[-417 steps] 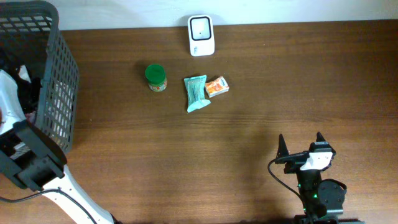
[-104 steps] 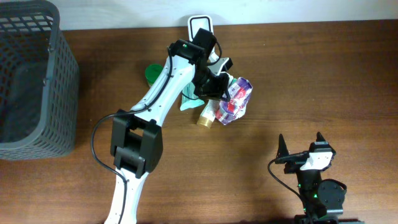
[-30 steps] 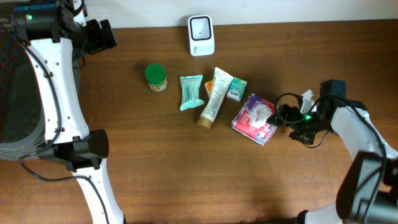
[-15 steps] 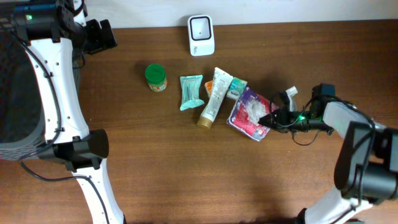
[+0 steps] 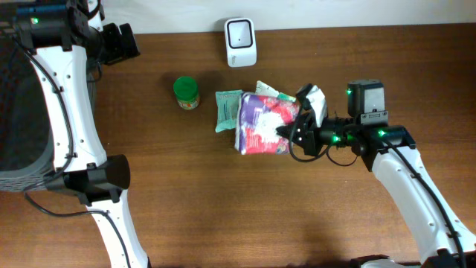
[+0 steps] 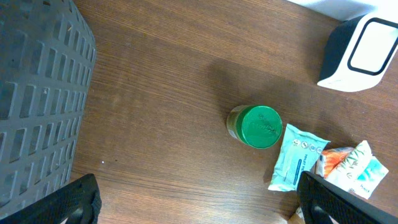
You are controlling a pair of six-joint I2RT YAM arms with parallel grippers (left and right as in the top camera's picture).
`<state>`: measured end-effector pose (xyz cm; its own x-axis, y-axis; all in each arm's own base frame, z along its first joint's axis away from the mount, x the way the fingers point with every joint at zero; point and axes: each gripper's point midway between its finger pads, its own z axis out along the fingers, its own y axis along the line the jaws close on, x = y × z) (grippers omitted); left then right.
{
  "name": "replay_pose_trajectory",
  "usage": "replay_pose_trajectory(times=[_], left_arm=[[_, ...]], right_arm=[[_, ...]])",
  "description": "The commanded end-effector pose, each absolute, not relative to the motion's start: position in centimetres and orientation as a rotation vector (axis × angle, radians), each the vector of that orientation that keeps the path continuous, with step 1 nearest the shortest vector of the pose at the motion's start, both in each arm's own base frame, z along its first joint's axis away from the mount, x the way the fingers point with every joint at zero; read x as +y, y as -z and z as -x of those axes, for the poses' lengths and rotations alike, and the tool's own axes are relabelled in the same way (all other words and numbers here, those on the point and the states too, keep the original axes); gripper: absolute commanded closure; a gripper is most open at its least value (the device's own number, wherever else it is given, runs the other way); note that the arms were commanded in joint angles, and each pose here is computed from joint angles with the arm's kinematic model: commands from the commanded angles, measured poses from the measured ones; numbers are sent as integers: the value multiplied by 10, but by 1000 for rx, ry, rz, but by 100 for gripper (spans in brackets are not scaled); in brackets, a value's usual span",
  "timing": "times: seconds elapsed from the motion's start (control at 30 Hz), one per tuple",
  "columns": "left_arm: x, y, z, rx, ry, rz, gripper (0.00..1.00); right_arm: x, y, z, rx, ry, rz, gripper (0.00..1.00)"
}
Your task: Scan the item barcode
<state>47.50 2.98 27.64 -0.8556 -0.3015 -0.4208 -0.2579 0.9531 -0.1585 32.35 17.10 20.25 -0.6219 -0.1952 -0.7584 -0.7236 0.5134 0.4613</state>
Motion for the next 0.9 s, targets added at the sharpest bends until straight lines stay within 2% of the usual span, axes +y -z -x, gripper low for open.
replay_pose_trajectory(times=[0.0,0.1,0.17,0.27,0.4,0.6,0.67,0.73,0.77,0.8,0.83,0.87], left_arm=[[32,-296,-469,2603,122,400,1],[32,-296,-469,2603,122,400,1],[32,-296,-469,2603,122,400,1],[32,-296,-469,2603,121,400,1],[32,-296,-469,2603,122,400,1],[32,-296,-469,2603,122,400,1],[32,-296,-469,2603,122,400,1],[32,-296,-469,2603,122,400,1],[32,-296,-469,2603,122,400,1],[32,-296,-469,2603,122,400,1],[32,-296,-469,2603,122,399,1],[32,-296,-469,2603,122,400,1]], right_arm=[[105,-160,-360,2470,-622,57,96],[29,-131,-349,2568,-146,-466,96],[-5,-126,-334,2547,93,-659,96],[-37,-126,-315,2541,364,-695,96],[-45,-125,-308,2552,446,-697,96],[-36,-82,-299,2758,521,-558,94],[-19,-76,-301,2793,518,-465,88],[11,-84,-310,2781,485,-342,71],[26,-91,-316,2764,458,-289,57],[36,-95,-319,2755,434,-257,49],[54,-101,-324,2743,378,-210,43],[73,-107,-329,2733,299,-169,43]])
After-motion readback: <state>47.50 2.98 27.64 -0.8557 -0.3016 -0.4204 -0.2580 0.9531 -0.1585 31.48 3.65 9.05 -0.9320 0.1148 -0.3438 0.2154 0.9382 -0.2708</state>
